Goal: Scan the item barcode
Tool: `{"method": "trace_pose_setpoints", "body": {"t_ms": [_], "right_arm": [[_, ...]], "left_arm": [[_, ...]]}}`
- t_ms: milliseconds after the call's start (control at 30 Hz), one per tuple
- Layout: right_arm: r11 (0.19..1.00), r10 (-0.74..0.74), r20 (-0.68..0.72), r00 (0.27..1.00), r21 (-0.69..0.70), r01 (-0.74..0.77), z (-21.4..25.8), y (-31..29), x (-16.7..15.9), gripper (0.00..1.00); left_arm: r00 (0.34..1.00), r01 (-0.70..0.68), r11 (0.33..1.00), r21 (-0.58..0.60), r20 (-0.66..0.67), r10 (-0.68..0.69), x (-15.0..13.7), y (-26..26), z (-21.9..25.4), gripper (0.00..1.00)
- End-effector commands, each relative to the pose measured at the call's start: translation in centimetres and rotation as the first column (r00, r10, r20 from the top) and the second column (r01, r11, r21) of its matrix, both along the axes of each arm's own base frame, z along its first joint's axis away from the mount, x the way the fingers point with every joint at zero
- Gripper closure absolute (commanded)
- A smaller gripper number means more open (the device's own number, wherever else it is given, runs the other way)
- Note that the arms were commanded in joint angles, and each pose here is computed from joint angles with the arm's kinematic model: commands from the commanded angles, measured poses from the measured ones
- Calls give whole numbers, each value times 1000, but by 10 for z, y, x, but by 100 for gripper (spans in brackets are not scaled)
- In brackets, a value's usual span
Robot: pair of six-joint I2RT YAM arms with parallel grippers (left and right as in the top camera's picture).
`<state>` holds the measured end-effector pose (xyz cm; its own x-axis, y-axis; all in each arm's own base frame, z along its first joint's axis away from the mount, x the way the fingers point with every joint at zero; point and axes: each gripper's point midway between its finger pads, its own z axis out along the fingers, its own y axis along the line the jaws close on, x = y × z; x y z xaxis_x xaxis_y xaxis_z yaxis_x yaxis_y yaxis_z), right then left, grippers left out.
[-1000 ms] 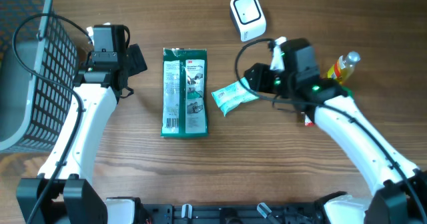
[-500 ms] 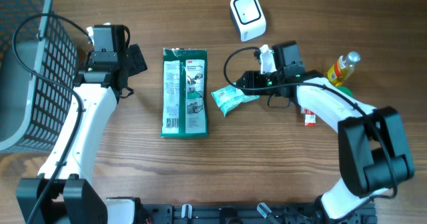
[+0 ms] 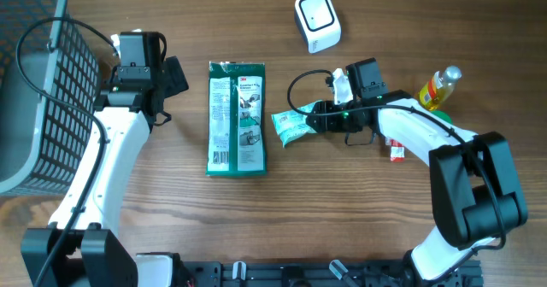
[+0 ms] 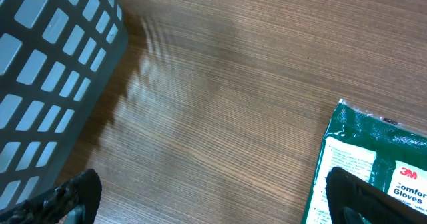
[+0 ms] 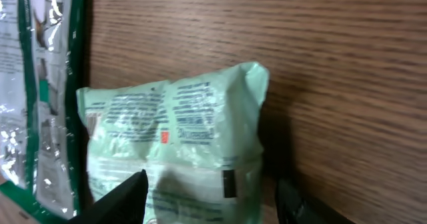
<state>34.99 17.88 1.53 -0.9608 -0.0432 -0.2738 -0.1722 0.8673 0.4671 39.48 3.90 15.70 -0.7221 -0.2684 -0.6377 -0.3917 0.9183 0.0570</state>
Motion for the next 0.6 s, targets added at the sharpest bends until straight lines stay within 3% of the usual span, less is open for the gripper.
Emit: {"method": "trace_pose_setpoints", "body": {"t_ms": [0, 300, 467, 567], "right_arm": [[999, -45, -30, 999, -32, 44, -9, -6, -1, 39], [998, -47, -30, 998, -31, 46, -9, -6, 0, 41], [999, -45, -34, 998, -29, 44, -10, -5, -2, 53], [999, -41, -38, 998, -18, 40, -12, -4, -4, 56]], "left_arm": [[1000, -4, 1000, 12, 13, 4, 2, 3, 5, 0], [1000, -4, 1000, 12, 13, 4, 2, 3, 5, 0], [1000, -4, 1000, 12, 13, 4, 2, 3, 5, 0], [1000, -4, 1000, 12, 13, 4, 2, 3, 5, 0]]}}
